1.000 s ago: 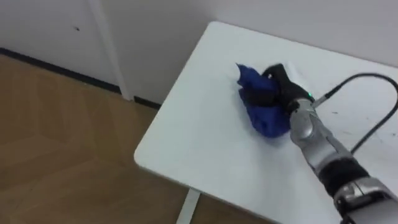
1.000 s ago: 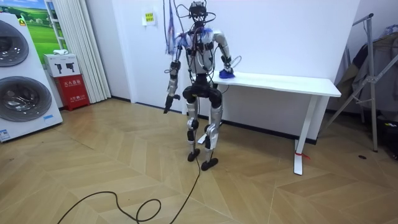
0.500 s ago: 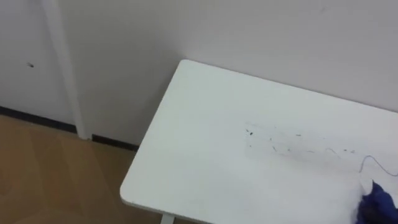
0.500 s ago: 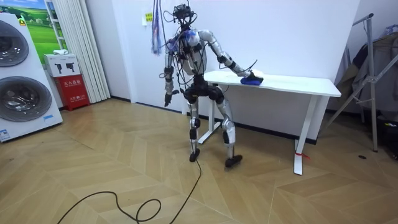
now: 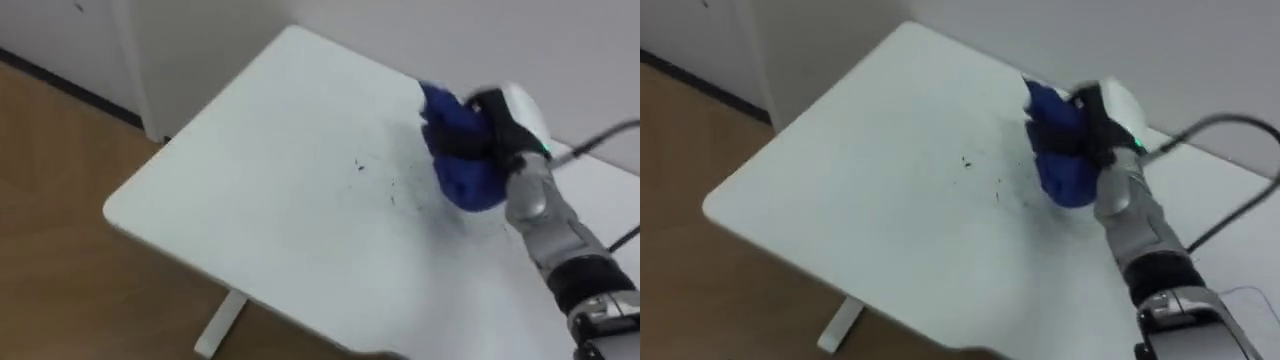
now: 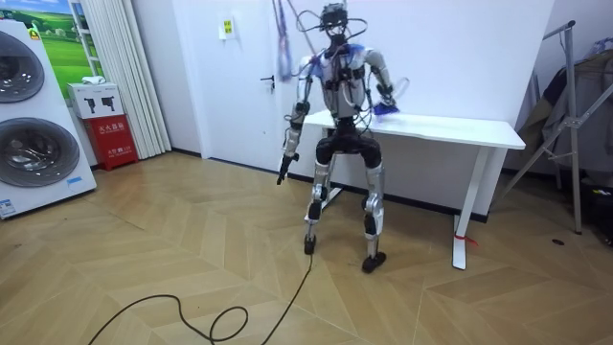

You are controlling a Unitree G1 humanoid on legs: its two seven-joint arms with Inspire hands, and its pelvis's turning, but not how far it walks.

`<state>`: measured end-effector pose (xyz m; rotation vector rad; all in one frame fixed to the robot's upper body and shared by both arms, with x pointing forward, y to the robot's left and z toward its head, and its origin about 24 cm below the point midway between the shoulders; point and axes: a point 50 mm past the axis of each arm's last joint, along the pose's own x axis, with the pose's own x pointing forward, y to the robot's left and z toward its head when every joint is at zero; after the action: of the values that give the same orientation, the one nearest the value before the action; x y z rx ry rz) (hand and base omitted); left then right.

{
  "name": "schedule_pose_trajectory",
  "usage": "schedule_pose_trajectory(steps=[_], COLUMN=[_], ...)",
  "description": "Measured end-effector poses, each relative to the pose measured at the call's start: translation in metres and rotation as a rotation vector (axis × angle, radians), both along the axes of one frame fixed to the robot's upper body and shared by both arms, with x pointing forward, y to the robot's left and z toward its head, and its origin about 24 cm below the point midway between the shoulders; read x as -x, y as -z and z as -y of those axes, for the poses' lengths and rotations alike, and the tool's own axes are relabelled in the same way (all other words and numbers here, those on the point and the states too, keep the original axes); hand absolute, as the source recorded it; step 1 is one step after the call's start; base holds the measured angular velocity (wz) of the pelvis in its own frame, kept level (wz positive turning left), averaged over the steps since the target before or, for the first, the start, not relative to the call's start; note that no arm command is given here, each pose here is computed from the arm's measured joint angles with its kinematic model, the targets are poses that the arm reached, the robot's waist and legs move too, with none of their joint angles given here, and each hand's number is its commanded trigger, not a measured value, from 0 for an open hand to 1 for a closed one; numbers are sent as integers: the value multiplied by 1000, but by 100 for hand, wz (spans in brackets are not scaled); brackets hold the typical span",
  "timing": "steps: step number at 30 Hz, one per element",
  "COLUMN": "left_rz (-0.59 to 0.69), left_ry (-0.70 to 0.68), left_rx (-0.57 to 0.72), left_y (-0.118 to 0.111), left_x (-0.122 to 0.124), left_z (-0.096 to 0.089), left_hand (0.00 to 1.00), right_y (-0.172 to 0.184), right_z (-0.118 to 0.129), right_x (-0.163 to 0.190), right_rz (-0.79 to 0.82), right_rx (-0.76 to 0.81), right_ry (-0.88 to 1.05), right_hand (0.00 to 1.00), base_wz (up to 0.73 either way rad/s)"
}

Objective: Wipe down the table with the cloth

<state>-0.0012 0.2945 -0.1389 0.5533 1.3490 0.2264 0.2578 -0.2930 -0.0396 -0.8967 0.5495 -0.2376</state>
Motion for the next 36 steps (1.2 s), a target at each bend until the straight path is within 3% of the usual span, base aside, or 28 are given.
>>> schedule_pose_trajectory(steps=[1, 3, 6, 9, 11, 13, 16, 18, 23, 26, 32, 36], left_rz=[-26, -28, 41, 133, 177, 189, 169, 126, 37, 26, 89, 150], left_ry=[-49, -99, -96, -108, -109, -85, -65, -80, -197, -246, -190, -102], left_rx=[16, 23, 28, 7, -14, -18, -19, -31, -98, -129, -150, -124], left_y=[3, 4, 6, 5, 3, 2, 2, 3, -5, -9, -12, -4], left_x=[14, 20, -1, -31, -46, -53, -49, -33, 19, 31, 12, -23], left_z=[7, 11, 12, 12, 11, 14, 16, 12, -9, -17, -21, -4], left_hand=[0, 0, 0, 0, 0, 0, 0, 0, 0, 0, 0, 0], right_y=[0, -8, -19, -28, -30, -28, -25, -16, 9, 20, 34, 29], right_z=[12, 15, 2, -33, -73, -86, -74, -55, 7, 20, 37, 30], right_x=[15, 12, -6, -31, -45, -46, -44, -35, 24, 54, 103, 81], right_rz=[75, 113, 137, 107, 99, 98, 95, 83, 108, 116, 87, 88], right_rx=[-43, -24, 12, 16, 3, -23, -23, -21, -55, -45, 4, -1], right_ry=[83, 65, -23, -163, -327, -359, -300, -216, 105, 188, 311, 299], right_hand=[100, 100, 100, 100, 100, 100, 100, 100, 100, 100, 100, 100], base_wz=[-49, -100, -91, -110, -26, 44, 69, 57, 60, 11, 1, -16])
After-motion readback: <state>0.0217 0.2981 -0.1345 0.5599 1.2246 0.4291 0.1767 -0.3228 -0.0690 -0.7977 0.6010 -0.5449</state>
